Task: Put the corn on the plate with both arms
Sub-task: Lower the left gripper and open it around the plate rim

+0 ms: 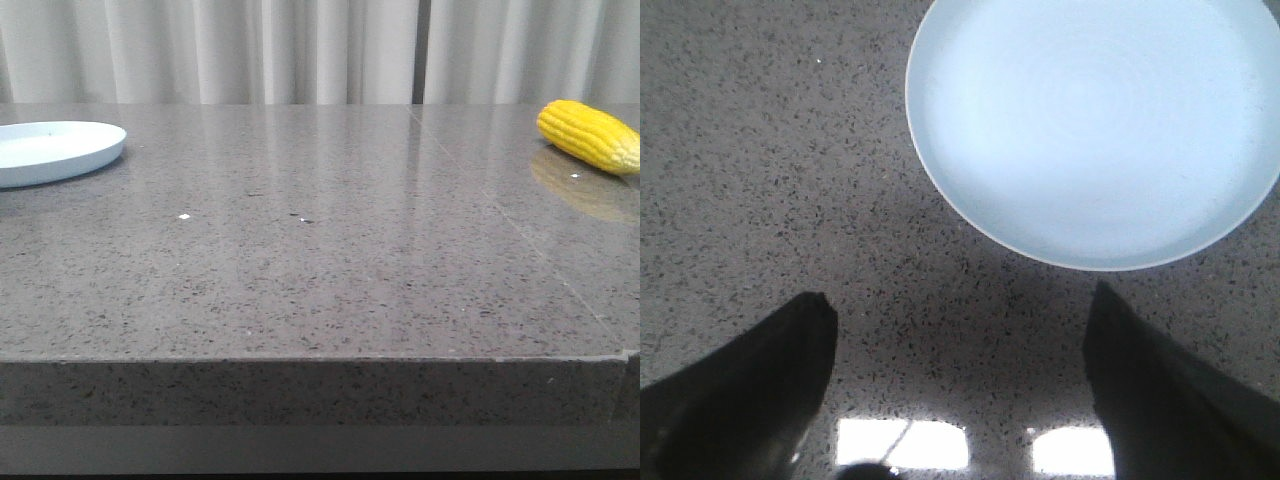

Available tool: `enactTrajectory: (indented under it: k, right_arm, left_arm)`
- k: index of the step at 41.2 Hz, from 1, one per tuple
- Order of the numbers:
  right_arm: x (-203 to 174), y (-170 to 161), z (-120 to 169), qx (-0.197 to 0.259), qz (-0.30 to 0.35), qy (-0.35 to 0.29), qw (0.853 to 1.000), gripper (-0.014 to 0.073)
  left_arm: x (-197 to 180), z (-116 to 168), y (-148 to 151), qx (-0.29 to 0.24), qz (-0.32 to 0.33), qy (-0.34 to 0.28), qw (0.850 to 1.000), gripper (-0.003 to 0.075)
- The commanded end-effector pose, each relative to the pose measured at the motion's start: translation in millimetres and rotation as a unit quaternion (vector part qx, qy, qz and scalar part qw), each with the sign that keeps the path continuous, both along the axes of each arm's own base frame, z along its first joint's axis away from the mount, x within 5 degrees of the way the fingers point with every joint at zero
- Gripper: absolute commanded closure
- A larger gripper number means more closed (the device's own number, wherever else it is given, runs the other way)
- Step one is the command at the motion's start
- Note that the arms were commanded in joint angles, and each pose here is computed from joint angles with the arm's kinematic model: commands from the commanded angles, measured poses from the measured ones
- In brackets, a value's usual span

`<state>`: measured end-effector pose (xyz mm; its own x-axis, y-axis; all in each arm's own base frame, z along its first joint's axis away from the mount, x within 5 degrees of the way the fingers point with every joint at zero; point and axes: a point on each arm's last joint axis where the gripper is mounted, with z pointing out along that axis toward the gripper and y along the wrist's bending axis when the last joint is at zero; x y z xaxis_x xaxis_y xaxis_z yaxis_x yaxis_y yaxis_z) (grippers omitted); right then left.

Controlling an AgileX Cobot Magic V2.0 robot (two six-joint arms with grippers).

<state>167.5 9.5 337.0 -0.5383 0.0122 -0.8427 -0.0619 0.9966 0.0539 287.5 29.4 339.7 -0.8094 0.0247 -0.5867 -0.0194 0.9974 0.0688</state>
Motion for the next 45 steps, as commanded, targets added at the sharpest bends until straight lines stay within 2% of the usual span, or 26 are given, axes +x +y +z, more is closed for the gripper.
enactTrajectory:
  k: [1,6,9,25,41,45]
  right_arm:
    - [2.8,-1.8,14.0,-0.005,-0.005,-0.046,0.999,-0.0041]
    - [2.8,-1.8,14.0,-0.005,-0.005,-0.046,0.999,-0.0041]
    - [2.8,-1.8,14.0,-0.005,-0.005,-0.046,0.999,-0.0041]
    - [2.8,-1.8,14.0,-0.005,-0.005,-0.046,0.999,-0.0041]
    - [2.8,-1.8,14.0,-0.005,-0.005,-0.046,0.999,-0.0041]
    - [2.8,-1.8,14.0,-0.005,-0.005,-0.046,0.999,-0.0041]
  left_arm:
    - [13.3,11.6,10.9,-0.052,-0.004,-0.038,0.998,0.0228]
    - [31.4,-1.8,27.0,-0.124,0.006,-0.037,0.992,0.0228]
    - [42.0,-10.1,33.6,-0.140,0.009,-0.032,0.990,0.0228]
    - [92.9,-38.4,45.9,-0.150,0.015,-0.017,0.988,0.0228]
    - [117.8,-52.8,52.2,-0.151,0.009,-0.008,0.989,0.0229]
    - [118.2,-56.8,51.9,-0.153,0.007,0.002,0.988,0.0273]
